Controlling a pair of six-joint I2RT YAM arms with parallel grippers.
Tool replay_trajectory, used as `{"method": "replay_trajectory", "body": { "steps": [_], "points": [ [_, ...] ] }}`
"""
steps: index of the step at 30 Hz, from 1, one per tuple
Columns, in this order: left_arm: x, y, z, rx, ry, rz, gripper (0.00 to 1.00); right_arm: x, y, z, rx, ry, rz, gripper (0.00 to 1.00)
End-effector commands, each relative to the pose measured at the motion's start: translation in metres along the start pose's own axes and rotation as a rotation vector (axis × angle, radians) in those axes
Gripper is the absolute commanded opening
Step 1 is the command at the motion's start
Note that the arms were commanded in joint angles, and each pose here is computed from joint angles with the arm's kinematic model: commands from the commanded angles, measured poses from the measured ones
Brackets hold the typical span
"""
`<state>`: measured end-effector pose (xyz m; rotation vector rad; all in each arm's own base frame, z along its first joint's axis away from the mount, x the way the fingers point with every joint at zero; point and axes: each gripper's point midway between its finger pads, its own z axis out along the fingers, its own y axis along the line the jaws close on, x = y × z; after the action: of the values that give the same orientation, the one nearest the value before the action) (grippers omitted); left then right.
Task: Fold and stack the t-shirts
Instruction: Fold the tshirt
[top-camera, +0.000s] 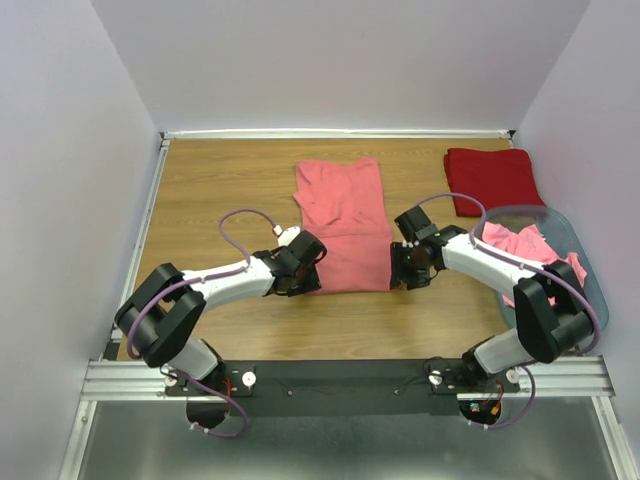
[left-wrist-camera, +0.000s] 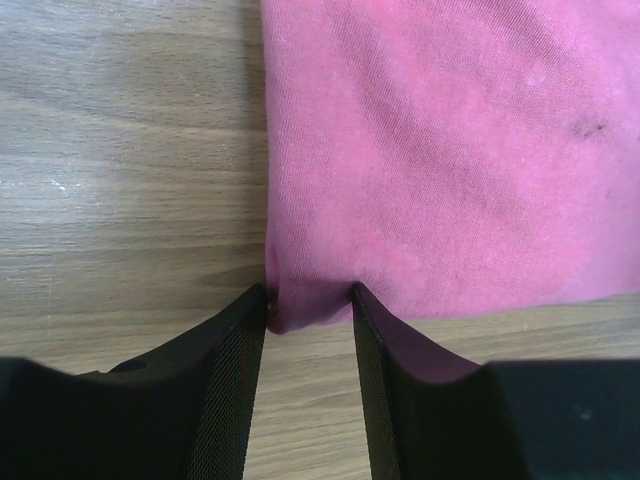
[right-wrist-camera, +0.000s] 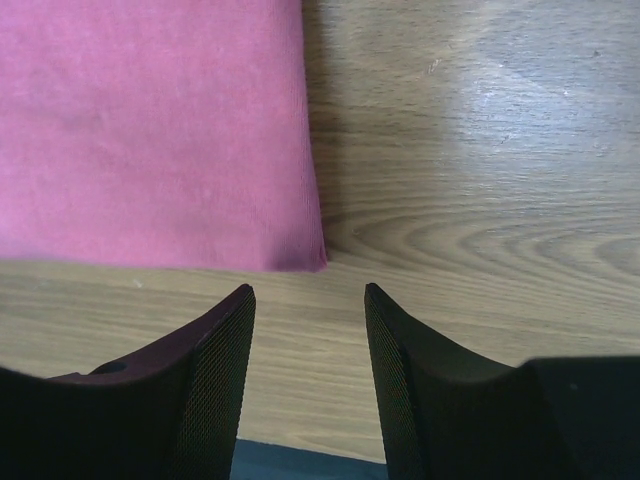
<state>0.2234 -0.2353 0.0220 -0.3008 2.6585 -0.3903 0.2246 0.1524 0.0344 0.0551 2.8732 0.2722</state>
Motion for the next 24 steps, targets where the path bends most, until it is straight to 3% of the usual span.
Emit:
{"method": "replay_trajectory", "body": {
  "steps": [1, 6, 10, 14, 24],
  "points": [
    [0.032, 0.045, 0.017, -0.163, 0.085, 0.032, 0.49, -0.006, -0.002, 0.004, 0.086, -0.026, 0.030, 0.57],
    [0.035, 0.048, 0.020, -0.174, 0.098, 0.048, 0.44, -0.007, -0.004, 0.010, 0.119, -0.023, 0.050, 0.59],
    [0.039, 0.052, 0.022, -0.184, 0.113, 0.061, 0.14, -0.010, -0.001, 0.013, 0.122, -0.021, 0.052, 0.59],
    [0.040, 0.052, 0.023, -0.180, 0.120, 0.076, 0.02, -0.009, -0.001, 0.018, 0.133, -0.009, 0.056, 0.58],
    [0.044, 0.055, 0.022, -0.167, 0.130, 0.093, 0.00, 0.015, -0.014, 0.038, 0.214, 0.066, 0.039, 0.47]
  ]
}}
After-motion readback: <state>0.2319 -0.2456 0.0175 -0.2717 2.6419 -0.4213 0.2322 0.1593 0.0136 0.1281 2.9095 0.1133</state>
